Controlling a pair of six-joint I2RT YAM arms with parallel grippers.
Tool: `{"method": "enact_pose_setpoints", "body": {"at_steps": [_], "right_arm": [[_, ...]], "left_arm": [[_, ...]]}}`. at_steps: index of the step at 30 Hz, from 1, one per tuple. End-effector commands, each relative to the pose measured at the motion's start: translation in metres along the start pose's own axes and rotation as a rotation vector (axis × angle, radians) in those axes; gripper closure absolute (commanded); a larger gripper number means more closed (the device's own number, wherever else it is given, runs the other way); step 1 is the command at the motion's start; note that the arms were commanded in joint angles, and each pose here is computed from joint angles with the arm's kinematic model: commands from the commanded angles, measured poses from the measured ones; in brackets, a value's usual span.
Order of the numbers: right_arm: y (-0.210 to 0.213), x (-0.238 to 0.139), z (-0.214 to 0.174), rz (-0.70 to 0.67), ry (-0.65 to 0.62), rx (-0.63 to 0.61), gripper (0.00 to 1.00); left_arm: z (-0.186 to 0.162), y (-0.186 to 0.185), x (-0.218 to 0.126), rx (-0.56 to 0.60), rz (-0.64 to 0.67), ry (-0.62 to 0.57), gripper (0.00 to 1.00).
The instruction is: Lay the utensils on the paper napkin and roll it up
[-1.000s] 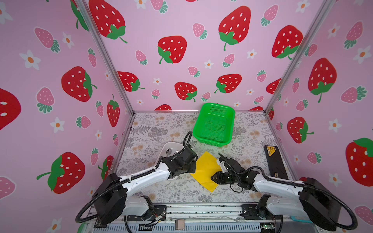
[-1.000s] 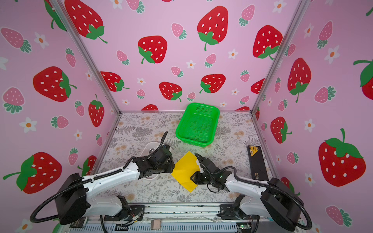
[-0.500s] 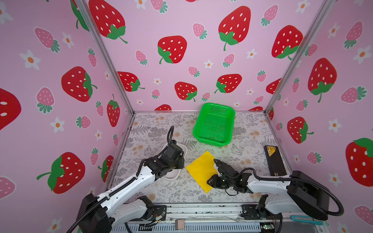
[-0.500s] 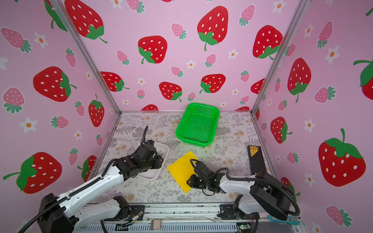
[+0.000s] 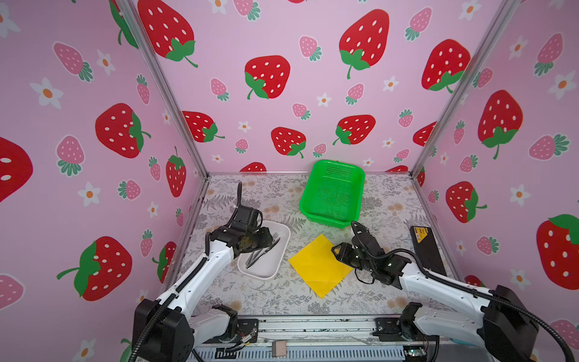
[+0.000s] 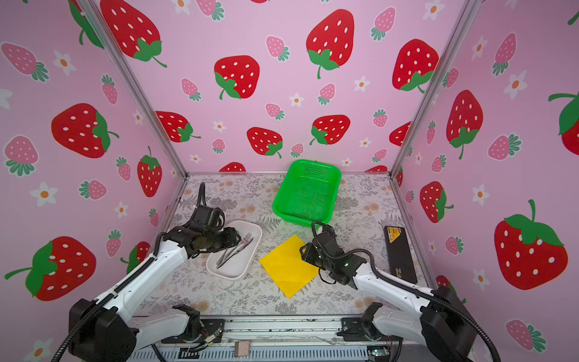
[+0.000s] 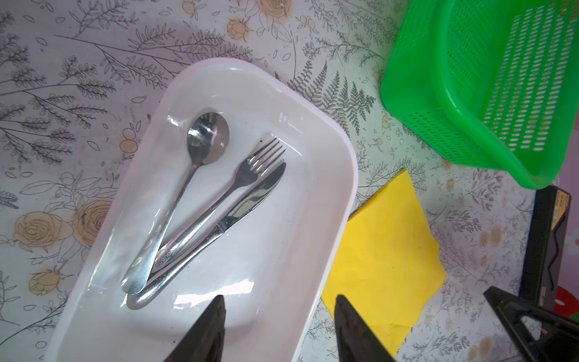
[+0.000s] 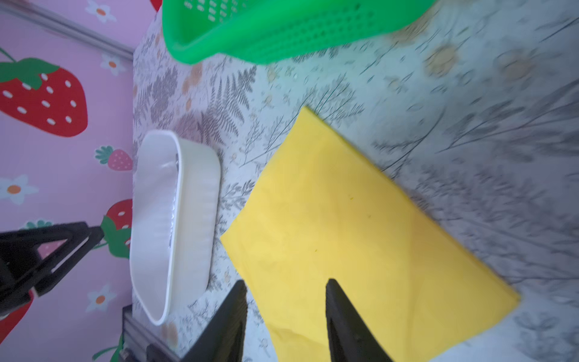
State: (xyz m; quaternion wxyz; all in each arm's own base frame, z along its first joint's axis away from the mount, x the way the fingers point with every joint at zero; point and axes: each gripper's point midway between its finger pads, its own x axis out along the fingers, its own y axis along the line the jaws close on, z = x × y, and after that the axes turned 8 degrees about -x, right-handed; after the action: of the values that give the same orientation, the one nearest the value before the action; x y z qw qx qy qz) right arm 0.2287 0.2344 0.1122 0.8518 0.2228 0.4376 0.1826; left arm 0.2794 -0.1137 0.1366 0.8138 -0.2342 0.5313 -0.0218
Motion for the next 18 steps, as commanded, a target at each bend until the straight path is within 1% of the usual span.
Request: {"method": "enact_pose_setpoints", "body": {"at_steps": [1, 5, 7, 9, 11, 12, 14, 18], "right_arm": [[-0.039, -0.009, 0.015, -0.164, -0.031, -0.068, 0.53], [-0.049, -0.007, 0.022, -0.175, -0.015, -0.134, 0.52], [-0.05, -0.006, 0.028, -0.191, -0.003, -0.182, 0.52], [-0.05, -0.006, 0.035, -0.206, 0.0, -0.21, 0.51], [-0.051, -0.007, 0.04, -0.222, 0.008, -0.221, 0.5], [-0.052, -0.006, 0.041, -0.235, 0.015, -0.222, 0.49], [-0.054, -0.005, 0.042, -0.247, 0.018, -0.225, 0.49], [-0.054, -0.002, 0.039, -0.228, 0.018, -0.227, 0.49]], "left_arm": [[-0.003, 0.006, 0.005, 0.02, 0.038, 0.05, 0.42], [-0.007, 0.005, 0.012, 0.022, 0.031, 0.085, 0.41], [-0.007, 0.01, 0.01, 0.006, 0.079, 0.103, 0.43], [-0.002, 0.015, 0.004, 0.011, 0.108, 0.067, 0.42], [0.001, 0.017, 0.002, 0.011, 0.11, 0.047, 0.39], [0.001, 0.015, 0.002, 0.019, 0.101, 0.053, 0.38], [0.001, 0.018, 0.002, 0.019, 0.123, 0.07, 0.39], [-0.007, 0.02, 0.009, 0.021, 0.137, 0.124, 0.39]]}}
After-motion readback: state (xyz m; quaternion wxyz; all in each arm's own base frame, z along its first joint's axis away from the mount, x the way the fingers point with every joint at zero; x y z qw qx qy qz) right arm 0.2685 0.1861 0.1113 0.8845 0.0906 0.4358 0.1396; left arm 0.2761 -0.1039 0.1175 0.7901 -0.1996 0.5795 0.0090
